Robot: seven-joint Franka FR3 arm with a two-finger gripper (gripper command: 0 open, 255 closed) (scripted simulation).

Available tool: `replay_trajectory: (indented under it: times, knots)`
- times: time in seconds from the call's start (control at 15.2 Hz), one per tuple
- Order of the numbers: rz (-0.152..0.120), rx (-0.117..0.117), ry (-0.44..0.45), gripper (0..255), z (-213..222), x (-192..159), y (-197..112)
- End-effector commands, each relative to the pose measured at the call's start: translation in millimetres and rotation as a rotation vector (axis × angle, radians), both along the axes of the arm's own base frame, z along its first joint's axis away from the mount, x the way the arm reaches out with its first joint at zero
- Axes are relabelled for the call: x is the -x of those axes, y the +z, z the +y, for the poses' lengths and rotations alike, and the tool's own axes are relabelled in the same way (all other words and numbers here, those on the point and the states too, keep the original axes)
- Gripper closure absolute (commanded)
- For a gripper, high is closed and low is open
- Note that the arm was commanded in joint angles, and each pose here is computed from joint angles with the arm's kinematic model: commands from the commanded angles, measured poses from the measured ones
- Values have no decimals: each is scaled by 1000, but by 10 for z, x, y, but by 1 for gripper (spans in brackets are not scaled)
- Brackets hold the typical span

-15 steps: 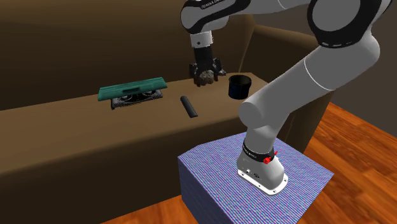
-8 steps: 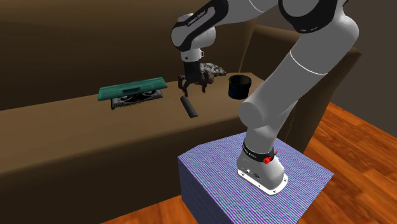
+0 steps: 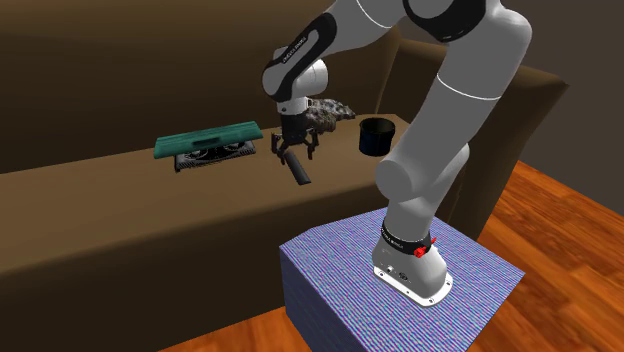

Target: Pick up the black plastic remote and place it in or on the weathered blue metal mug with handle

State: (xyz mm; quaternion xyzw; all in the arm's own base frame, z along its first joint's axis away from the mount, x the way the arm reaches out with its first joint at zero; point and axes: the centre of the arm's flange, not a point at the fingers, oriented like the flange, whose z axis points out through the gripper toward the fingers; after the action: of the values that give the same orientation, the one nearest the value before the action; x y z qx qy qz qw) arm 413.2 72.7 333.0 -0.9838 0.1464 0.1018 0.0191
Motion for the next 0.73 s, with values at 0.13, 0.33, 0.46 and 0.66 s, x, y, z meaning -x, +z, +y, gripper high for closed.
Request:
replay_trajectory:
  times: [0.13, 0.33, 0.46, 0.66]
  knots:
    - [-1, 0, -1, 0, 18, 58, -244]
    - [-1, 0, -1, 0, 18, 58, -244]
    - [-1, 0, -1, 0, 18, 58, -244]
    - [-1, 0, -1, 0, 18, 58, -244]
